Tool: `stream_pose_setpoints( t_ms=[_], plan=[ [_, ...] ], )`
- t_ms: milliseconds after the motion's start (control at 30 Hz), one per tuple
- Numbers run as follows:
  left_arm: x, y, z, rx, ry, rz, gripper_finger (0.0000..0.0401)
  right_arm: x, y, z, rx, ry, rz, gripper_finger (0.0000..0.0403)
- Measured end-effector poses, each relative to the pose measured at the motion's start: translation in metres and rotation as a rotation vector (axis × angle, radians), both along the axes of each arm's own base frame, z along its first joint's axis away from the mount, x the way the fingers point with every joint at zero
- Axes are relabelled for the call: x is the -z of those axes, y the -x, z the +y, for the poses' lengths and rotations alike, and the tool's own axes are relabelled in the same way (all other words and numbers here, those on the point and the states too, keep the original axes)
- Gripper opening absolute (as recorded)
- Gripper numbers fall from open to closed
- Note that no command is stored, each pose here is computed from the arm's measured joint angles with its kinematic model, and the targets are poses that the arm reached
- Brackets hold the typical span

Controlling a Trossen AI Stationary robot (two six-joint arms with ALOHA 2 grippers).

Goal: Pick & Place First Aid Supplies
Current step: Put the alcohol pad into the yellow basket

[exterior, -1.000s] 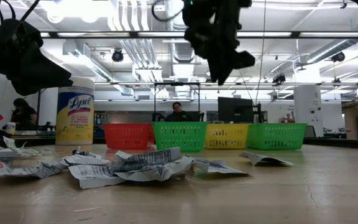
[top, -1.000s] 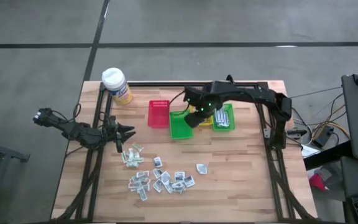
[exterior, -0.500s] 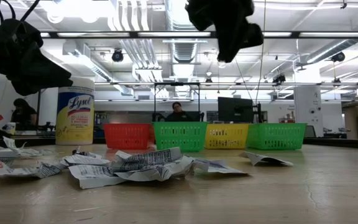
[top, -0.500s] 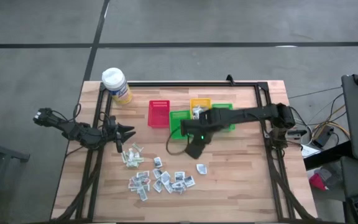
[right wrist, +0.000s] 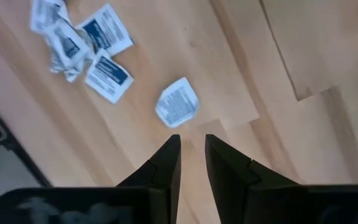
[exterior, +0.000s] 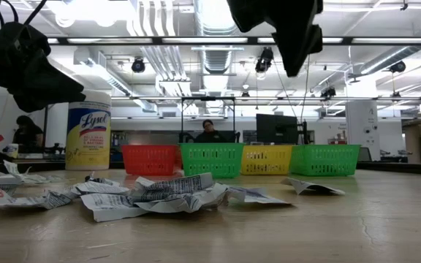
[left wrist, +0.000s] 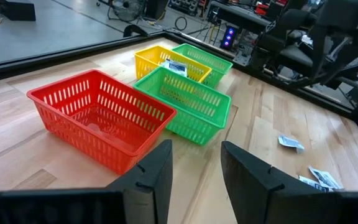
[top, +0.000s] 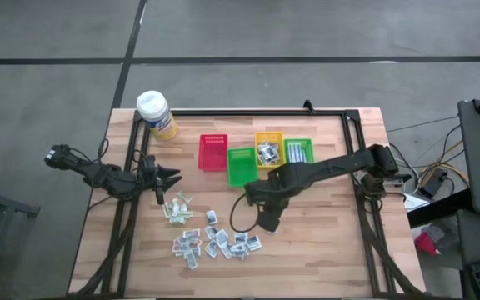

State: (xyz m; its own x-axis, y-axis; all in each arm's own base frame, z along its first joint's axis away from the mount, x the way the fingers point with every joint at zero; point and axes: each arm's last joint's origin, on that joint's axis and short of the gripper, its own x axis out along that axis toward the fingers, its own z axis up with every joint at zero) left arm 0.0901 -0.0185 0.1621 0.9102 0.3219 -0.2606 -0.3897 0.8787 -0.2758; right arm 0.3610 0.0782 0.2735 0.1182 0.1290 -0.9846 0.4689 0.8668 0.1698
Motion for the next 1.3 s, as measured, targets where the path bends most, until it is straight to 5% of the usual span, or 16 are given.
stream_pose_setpoints(
  t_ms=[700,1300],
  plan=[
    [0.000,0.000,0.000,-0.006,0.022,-0.008,0.0131,0.054,0.005,-0.001,-0.265,0.034,-0.004,0.0152],
    [0.000,0.000,0.000,-0.015,0.055,-0.019,0.0131,0.089,0.009,0.009,-0.601,0.068,-0.120,0.0148]
  ],
)
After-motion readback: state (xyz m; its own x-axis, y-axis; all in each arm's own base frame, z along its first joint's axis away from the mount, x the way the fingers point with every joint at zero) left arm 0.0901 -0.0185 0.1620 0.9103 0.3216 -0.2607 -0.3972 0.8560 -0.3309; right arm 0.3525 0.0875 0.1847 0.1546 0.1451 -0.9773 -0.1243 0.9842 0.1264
